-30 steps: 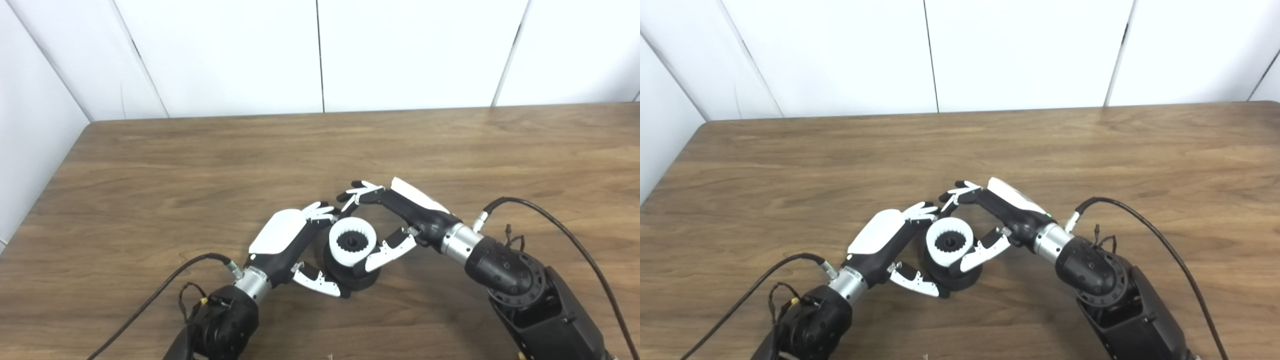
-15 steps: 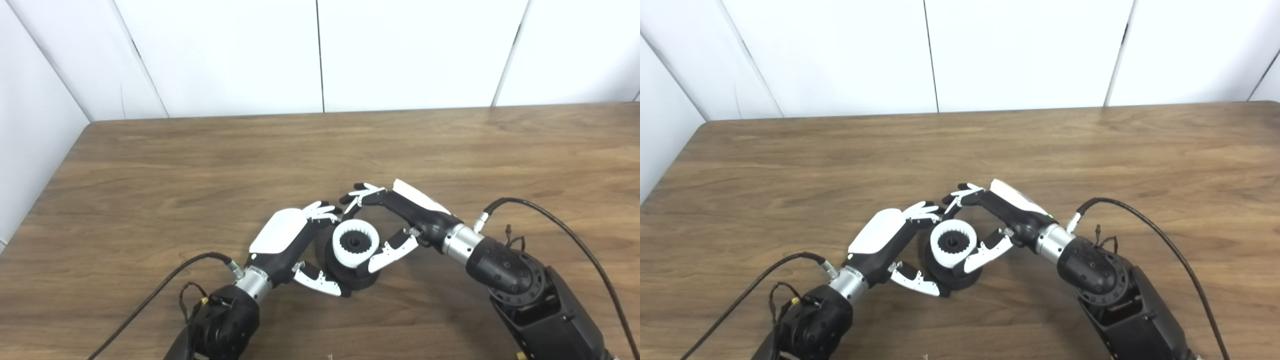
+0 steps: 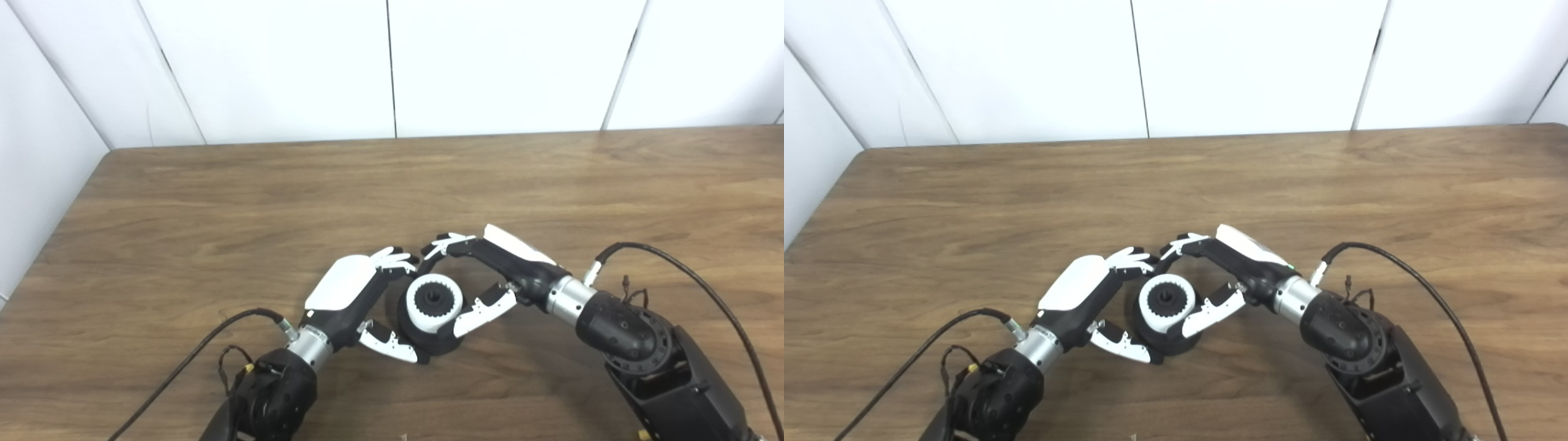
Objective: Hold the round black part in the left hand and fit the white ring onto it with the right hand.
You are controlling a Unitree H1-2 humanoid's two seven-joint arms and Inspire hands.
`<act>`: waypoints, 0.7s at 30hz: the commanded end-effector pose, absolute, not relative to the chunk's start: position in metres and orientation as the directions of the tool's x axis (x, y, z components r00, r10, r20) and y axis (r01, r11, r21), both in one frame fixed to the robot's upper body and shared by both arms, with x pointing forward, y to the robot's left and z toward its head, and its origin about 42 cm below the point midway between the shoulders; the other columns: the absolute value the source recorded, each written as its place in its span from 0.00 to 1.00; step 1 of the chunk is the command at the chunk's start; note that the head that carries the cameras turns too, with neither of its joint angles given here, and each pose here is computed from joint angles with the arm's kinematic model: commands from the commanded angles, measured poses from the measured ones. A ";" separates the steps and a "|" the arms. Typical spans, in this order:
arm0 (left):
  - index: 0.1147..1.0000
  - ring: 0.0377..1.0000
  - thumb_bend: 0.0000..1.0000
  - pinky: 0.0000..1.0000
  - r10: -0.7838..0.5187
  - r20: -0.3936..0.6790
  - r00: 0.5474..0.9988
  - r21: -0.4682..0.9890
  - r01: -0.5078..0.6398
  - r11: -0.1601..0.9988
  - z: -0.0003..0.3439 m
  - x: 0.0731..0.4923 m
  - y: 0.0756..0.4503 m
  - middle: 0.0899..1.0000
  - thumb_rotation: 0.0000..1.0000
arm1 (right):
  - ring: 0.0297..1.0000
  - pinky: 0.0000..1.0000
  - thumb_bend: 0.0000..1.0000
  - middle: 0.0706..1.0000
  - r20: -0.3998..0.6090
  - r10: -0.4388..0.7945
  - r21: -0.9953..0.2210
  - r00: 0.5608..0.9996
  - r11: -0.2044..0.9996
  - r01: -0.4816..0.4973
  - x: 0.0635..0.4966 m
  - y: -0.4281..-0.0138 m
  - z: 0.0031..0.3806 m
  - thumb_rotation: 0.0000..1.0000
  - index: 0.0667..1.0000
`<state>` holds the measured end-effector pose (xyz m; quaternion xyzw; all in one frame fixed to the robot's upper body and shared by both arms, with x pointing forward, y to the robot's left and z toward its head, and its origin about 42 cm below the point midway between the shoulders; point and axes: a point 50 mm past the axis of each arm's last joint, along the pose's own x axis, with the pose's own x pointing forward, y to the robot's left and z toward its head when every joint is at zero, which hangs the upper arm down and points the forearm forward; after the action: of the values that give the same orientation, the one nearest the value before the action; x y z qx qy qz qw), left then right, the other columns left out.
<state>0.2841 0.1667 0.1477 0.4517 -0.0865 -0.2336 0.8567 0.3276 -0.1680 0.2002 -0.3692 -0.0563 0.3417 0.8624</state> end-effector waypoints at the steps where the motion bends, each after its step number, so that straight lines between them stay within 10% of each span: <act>1: 0.64 0.94 0.95 0.84 -0.483 -0.086 0.871 0.814 0.341 0.470 0.152 0.285 0.165 0.86 0.35 | 0.95 0.89 1.00 0.85 -0.095 0.643 -0.707 0.760 0.494 -0.506 0.337 -0.166 0.220 0.37 0.67; 21: 0.83 0.96 1.00 0.89 -0.486 -0.132 0.864 0.773 0.396 0.495 0.157 0.289 0.171 0.89 0.41 | 0.95 0.89 1.00 0.86 -0.077 0.630 -0.714 0.773 0.506 -0.484 0.344 -0.177 0.225 0.42 0.72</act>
<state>0.2855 0.1687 0.1526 0.4330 -0.0614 -0.2485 0.8643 0.3349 -0.1778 0.2003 -0.3726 -0.0467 0.3313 0.8656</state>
